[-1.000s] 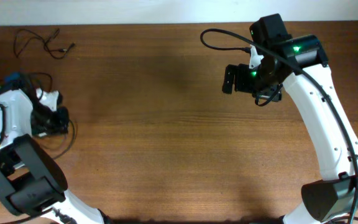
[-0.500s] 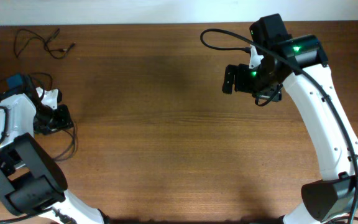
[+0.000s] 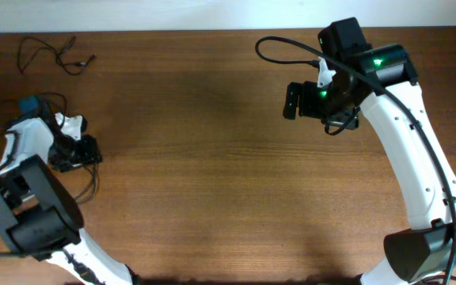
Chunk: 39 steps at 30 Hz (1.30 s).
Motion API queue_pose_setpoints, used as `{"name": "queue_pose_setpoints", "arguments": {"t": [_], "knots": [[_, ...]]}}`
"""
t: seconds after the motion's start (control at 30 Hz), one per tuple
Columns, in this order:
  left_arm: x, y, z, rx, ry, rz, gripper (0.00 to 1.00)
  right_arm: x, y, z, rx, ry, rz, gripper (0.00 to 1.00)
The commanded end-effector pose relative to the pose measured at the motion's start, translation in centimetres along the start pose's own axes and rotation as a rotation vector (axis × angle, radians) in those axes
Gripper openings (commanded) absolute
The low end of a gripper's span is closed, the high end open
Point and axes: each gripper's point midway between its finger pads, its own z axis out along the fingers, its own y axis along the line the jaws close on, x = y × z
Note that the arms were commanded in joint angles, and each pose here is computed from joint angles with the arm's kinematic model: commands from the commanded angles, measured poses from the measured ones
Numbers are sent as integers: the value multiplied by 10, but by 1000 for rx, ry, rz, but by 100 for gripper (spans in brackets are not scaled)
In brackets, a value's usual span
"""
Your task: Untangle cables
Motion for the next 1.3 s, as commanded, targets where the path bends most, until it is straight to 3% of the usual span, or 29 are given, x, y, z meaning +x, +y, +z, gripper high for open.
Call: {"name": "queue_pose_setpoints", "arguments": {"t": [0.0,0.23,0.37,0.47,0.5,0.7,0.97,1.03,1.07,1.27], "knots": [[12,14,12,-109,64,-40,56,-4,-1,-2,8,-14,-10,98],[24,17,28,-129,107,-95,57,-4,-1,-2,8,-14,-10,98],[25,17,28,-129,108,-95,32,-4,-1,-2,8,-14,-10,99],[32,16,28,-127,137,-96,1,-4,-1,-2,8,-14,-10,98],[36,17,27,-132,154,-95,0,-3,-1,-2,8,-13,-9,98],[75,42,11,-313,332,-88,0,-3,-1,-2,8,-13,-9,98],[106,51,-2,-349,450,-161,1,-3,-1,-2,8,-13,-9,98],[109,59,-5,-374,454,-189,31,-4,-1,-2,8,-14,-10,98],[111,62,-5,-376,449,-219,38,-3,-1,-2,8,-13,-9,98],[76,60,-8,-295,331,-220,42,-3,-1,-2,8,-13,-9,99]]}}
